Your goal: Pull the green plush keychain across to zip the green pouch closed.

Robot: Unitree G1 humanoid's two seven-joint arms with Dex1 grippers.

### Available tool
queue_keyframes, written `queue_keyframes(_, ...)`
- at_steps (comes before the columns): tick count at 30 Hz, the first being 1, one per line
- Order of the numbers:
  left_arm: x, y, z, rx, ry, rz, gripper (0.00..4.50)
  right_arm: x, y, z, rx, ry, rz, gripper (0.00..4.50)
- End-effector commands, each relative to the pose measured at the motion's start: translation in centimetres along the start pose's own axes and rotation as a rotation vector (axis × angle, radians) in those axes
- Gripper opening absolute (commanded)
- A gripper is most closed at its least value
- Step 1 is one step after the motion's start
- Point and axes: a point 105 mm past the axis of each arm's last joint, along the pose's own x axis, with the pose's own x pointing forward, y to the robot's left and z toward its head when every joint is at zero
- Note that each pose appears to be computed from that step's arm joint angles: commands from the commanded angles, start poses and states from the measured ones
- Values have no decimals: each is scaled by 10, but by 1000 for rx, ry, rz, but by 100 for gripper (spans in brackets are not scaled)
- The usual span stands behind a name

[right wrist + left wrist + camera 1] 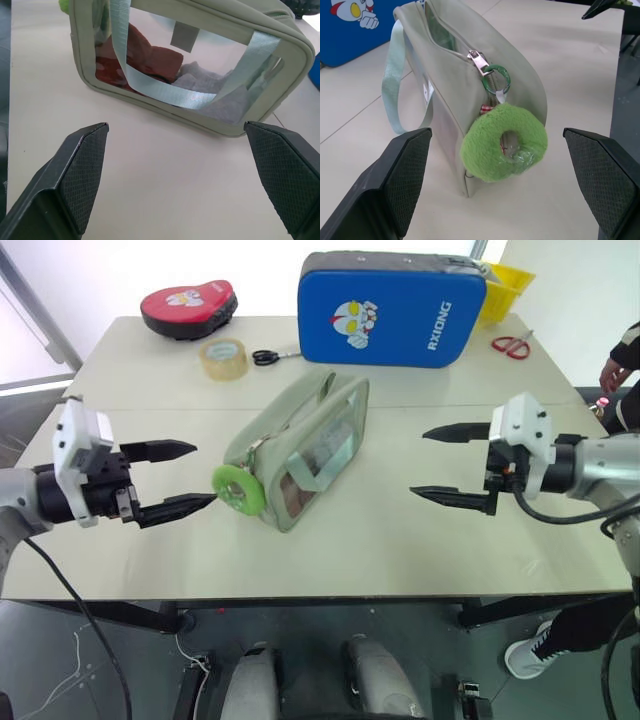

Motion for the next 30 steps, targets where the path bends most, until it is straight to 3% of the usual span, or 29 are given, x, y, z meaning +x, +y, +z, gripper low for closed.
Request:
queue_keyframes(1,-3,2,8,39,-14,5,449,-6,-3,12,-48,-18,-19,450)
queue_keyframes(9,-6,9,20,49,-62,-5,449,-12,-6,28,-62,-85,-15,450)
queue_keyframes(15,-3,10,42,58,-167,-43,449,6,-22,62,-244,-132,47,450)
queue_keyframes(21,7,10,39,54,-186,-56,449,77,-31,95,-571,-113,205,450)
queue_keyframes(28,4,5,34,47,-189,-29,449,133,-39,75,-793,44,247,450)
queue_keyframes(30,1,3,33,48,-186,-13,450,143,-37,71,-804,55,265,394)
